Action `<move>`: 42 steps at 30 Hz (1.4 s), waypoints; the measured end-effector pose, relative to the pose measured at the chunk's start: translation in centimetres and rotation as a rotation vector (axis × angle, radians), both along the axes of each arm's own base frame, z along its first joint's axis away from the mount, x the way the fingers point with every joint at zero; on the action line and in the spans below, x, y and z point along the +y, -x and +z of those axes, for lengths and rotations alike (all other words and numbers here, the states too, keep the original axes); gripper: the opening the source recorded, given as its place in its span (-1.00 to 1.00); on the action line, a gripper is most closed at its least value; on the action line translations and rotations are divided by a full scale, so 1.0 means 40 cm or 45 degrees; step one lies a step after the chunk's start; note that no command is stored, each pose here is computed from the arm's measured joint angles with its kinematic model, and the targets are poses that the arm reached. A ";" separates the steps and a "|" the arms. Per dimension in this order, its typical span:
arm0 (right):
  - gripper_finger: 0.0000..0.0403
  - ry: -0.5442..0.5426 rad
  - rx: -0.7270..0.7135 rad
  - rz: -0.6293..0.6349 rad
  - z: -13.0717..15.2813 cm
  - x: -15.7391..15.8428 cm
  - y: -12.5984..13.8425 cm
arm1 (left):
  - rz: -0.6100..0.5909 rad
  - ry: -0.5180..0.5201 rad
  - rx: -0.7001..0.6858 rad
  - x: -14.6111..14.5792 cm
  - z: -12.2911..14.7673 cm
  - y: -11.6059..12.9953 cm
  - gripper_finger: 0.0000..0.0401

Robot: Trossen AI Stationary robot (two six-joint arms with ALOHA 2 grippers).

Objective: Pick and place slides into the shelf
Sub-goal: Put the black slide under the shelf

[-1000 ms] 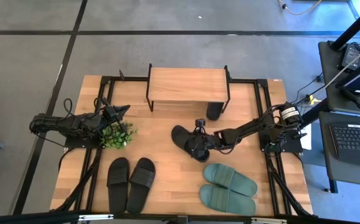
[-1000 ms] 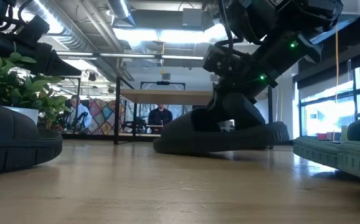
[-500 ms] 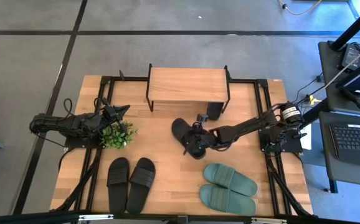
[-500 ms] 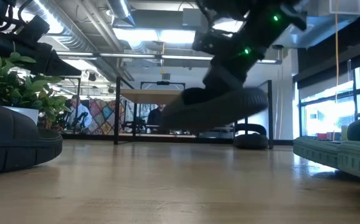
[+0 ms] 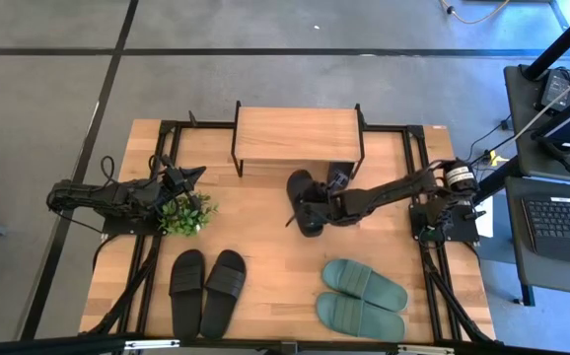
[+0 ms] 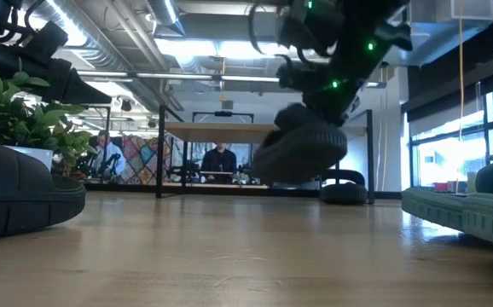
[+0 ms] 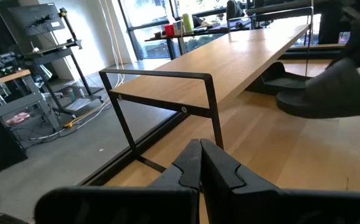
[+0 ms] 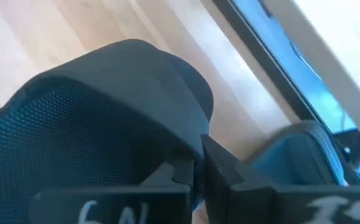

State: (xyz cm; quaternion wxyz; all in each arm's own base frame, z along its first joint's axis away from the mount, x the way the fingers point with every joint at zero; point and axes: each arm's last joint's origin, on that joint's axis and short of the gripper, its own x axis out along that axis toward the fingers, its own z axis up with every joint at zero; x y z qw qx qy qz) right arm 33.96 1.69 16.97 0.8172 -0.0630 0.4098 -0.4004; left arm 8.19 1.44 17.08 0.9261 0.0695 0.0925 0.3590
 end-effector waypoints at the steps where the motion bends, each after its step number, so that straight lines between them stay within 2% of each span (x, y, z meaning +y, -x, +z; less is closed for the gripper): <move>1: -0.94 0.003 0.008 -0.009 -0.008 -0.006 0.005 | 0.000 0.000 0.000 0.000 0.000 0.000 -1.00; 16: -0.94 -0.002 -0.052 -0.190 -0.093 -0.080 0.060 | 0.000 0.000 0.000 0.000 0.000 0.000 -1.00; 26: -0.94 -0.009 -0.044 -0.198 -0.095 -0.076 0.064 | 0.000 0.000 0.000 0.000 0.000 0.000 -1.00; 35: -0.94 -0.023 0.055 -0.236 -0.084 -0.067 0.075 | 0.000 0.000 0.000 0.000 0.000 0.000 -1.00; 42: -0.94 -0.033 0.039 -0.235 -0.083 -0.047 0.077 | 0.000 0.000 -0.001 0.000 0.000 0.000 -1.00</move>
